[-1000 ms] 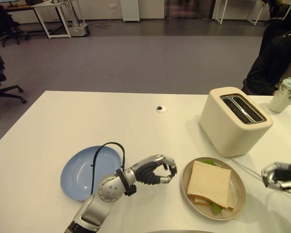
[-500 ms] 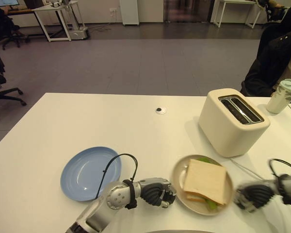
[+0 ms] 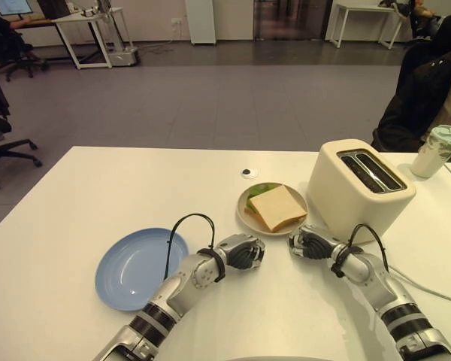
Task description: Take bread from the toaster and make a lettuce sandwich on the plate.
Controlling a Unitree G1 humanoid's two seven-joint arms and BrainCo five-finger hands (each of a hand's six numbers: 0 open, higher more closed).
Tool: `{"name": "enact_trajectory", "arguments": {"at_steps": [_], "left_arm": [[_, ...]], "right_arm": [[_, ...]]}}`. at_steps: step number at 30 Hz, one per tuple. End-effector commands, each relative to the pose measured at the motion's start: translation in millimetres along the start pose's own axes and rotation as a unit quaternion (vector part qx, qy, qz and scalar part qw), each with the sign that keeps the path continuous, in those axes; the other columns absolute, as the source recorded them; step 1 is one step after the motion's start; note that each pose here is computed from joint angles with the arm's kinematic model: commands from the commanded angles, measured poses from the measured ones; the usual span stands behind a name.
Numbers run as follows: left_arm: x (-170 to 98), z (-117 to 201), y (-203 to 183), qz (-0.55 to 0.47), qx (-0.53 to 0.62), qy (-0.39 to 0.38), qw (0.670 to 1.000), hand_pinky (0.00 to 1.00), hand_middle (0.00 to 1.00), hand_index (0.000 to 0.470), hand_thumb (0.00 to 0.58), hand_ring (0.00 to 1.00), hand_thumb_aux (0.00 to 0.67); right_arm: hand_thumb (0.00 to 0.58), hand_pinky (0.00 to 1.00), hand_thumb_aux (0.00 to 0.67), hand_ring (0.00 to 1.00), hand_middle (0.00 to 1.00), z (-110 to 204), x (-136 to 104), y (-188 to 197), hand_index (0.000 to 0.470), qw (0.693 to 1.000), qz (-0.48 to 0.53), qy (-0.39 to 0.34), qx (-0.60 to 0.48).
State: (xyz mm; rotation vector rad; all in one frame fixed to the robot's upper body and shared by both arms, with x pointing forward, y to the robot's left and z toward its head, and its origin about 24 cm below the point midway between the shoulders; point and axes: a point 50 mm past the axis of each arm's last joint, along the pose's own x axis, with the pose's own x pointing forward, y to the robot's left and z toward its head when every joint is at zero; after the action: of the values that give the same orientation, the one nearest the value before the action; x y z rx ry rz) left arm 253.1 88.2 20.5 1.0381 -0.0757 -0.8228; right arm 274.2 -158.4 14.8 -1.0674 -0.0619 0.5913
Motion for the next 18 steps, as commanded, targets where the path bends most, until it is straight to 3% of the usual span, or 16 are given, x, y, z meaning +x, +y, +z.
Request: {"name": "enact_trajectory", "arguments": {"at_steps": [1,2,3,4,5,6,7,8,9,11,13,18], "left_arm": [[-1.2,-8.6,-7.4,0.008,-0.015,0.021,1.000,0.49,0.49,0.470,0.580,0.49,0.670],[-0.5,-7.7,-5.7,0.017,-0.015,0.018,1.000,0.49,0.49,0.470,0.580,0.49,0.670],[0.1,-5.7,-4.0,0.030,-0.020,0.010,0.999,0.49,0.49,0.470,0.580,0.49,0.670],[0.3,-2.1,-2.2,0.044,-0.033,-0.002,0.999,0.49,0.49,0.452,0.579,0.49,0.644],[-0.8,3.9,1.5,0.069,-0.063,-0.024,0.995,0.47,0.47,0.389,0.563,0.47,0.554],[-3.2,9.0,5.9,0.094,-0.093,-0.044,0.990,0.47,0.47,0.199,0.387,0.47,0.284],[-6.3,12.2,9.7,0.116,-0.116,-0.057,0.985,0.47,0.47,0.000,0.000,0.47,0.000],[-11.1,15.3,14.7,0.145,-0.151,-0.075,0.975,0.44,0.44,0.000,0.000,0.44,0.000],[-17.4,17.9,20.7,0.175,-0.180,-0.090,0.964,0.35,0.35,0.000,0.000,0.35,0.000],[-35.1,26.8,34.6,0.235,-0.245,-0.136,0.931,0.18,0.18,0.000,0.000,0.18,0.000],[-50.1,32.0,43.1,0.268,-0.280,-0.163,0.907,0.03,0.03,0.000,0.000,0.03,0.000],[-79.0,32.5,52.8,0.322,-0.337,-0.187,0.865,0.00,0.00,0.000,0.000,0.00,0.000]], "right_arm": [[0.580,1.00,0.670,1.00,1.00,8.1,2.4,-0.6,0.470,0.999,-0.047,-0.013,0.018],[0.580,1.00,0.670,1.00,1.00,10.7,1.8,-1.1,0.470,0.998,-0.059,-0.020,0.028],[0.563,1.00,0.554,1.00,1.00,14.0,0.3,-2.8,0.389,0.996,-0.079,-0.030,0.041],[0.000,1.00,0.000,1.00,1.00,16.7,-2.1,-5.2,0.000,0.993,-0.099,-0.039,0.057],[0.000,0.94,0.000,0.94,0.94,21.4,-6.0,-8.9,0.000,0.987,-0.127,-0.056,0.087],[0.000,0.69,0.000,0.69,0.69,26.4,-10.2,-13.7,0.000,0.978,-0.159,-0.073,0.111],[0.000,0.59,0.000,0.59,0.59,31.2,-14.2,-17.3,0.000,0.970,-0.184,-0.090,0.132],[0.000,0.31,0.000,0.31,0.31,34.9,-19.2,-19.7,0.000,0.956,-0.213,-0.102,0.172],[0.000,0.00,0.000,0.00,0.00,37.5,-24.5,-20.9,0.000,0.938,-0.241,-0.110,0.221],[0.000,0.00,0.000,0.00,0.00,43.1,-38.0,-23.2,0.000,0.893,-0.287,-0.127,0.322],[0.000,0.00,0.000,0.00,0.00,45.7,-47.6,-24.2,0.000,0.867,-0.304,-0.133,0.371],[0.000,0.00,0.000,0.00,0.00,42.1,-67.6,-24.1,0.000,0.844,-0.327,-0.117,0.409]]}}
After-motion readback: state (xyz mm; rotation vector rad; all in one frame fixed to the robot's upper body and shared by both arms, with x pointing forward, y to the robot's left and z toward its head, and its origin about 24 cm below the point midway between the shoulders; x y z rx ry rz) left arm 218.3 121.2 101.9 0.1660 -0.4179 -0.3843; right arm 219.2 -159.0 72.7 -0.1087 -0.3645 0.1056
